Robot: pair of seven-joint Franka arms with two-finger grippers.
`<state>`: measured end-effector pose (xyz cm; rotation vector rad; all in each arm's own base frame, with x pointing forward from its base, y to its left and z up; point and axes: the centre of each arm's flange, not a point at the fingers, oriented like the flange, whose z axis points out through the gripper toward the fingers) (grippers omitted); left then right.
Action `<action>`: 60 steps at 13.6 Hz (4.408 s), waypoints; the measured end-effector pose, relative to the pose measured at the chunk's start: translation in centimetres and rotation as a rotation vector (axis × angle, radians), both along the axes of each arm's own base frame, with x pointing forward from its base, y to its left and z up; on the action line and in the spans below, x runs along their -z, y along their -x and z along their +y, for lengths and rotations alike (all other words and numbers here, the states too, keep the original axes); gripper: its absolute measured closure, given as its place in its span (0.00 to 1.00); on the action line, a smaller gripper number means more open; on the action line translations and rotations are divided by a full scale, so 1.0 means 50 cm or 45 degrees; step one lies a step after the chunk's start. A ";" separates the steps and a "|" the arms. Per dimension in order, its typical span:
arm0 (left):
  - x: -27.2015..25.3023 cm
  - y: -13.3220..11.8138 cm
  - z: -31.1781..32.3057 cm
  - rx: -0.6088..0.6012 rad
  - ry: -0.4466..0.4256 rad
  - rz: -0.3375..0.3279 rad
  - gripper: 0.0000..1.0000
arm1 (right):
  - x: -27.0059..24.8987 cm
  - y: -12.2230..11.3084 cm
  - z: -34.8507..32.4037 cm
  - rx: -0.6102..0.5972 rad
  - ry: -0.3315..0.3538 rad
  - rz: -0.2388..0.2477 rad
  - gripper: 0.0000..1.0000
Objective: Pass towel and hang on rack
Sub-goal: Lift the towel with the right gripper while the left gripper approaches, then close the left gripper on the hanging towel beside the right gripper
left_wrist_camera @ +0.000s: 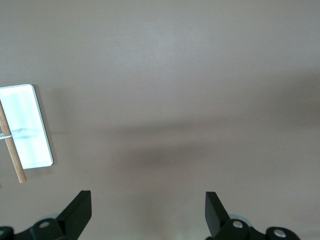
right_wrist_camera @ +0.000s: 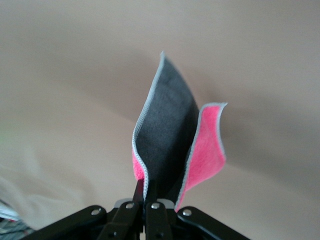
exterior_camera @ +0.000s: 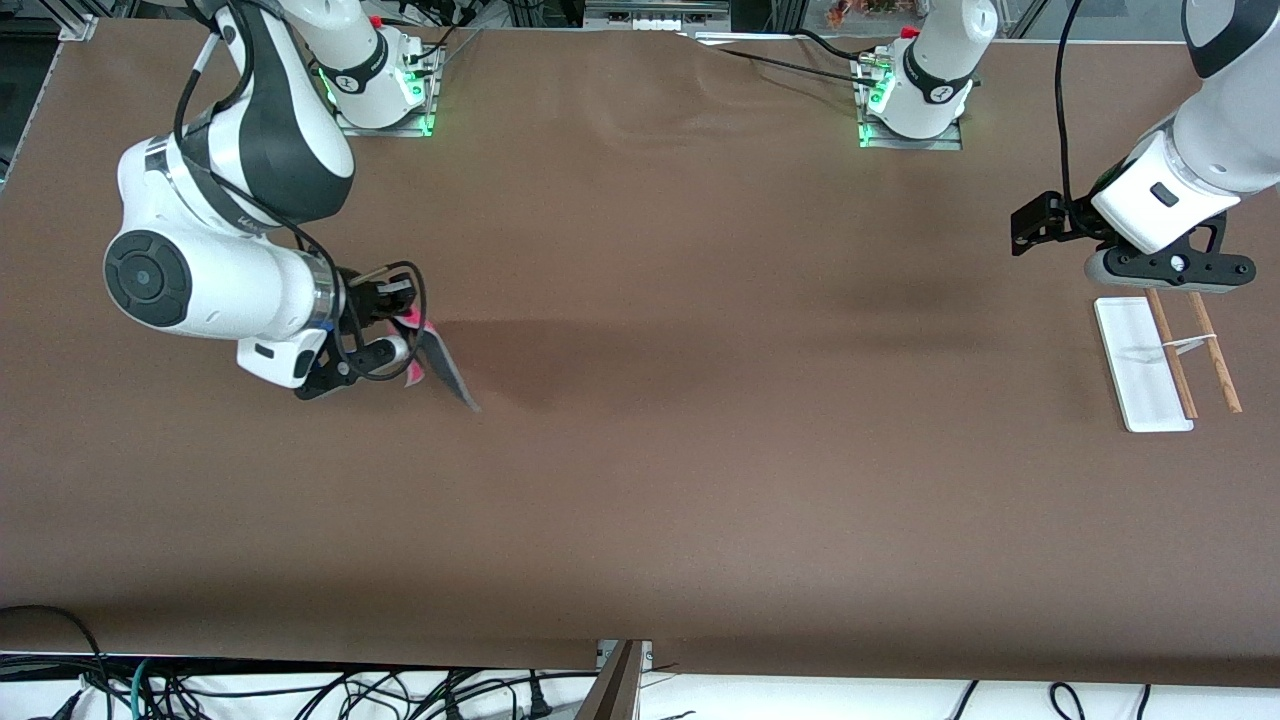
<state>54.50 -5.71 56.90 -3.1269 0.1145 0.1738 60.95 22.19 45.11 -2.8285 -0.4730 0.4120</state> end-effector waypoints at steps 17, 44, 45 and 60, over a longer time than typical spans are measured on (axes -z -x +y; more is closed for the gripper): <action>0.356 -0.123 -0.132 0.860 1.376 -0.098 0.00 | -0.110 0.143 0.516 0.556 -0.384 0.070 0.98; 0.529 -0.091 -0.294 1.653 1.892 -0.915 0.00 | -0.184 0.240 0.671 0.775 -0.446 0.093 0.98; 0.531 -0.087 -0.298 1.661 1.901 -0.917 0.00 | -0.184 0.241 0.671 0.775 -0.446 0.093 0.98; 0.549 -0.061 -0.341 1.605 1.996 -1.010 0.98 | -0.184 0.241 0.671 0.775 -0.446 0.093 0.98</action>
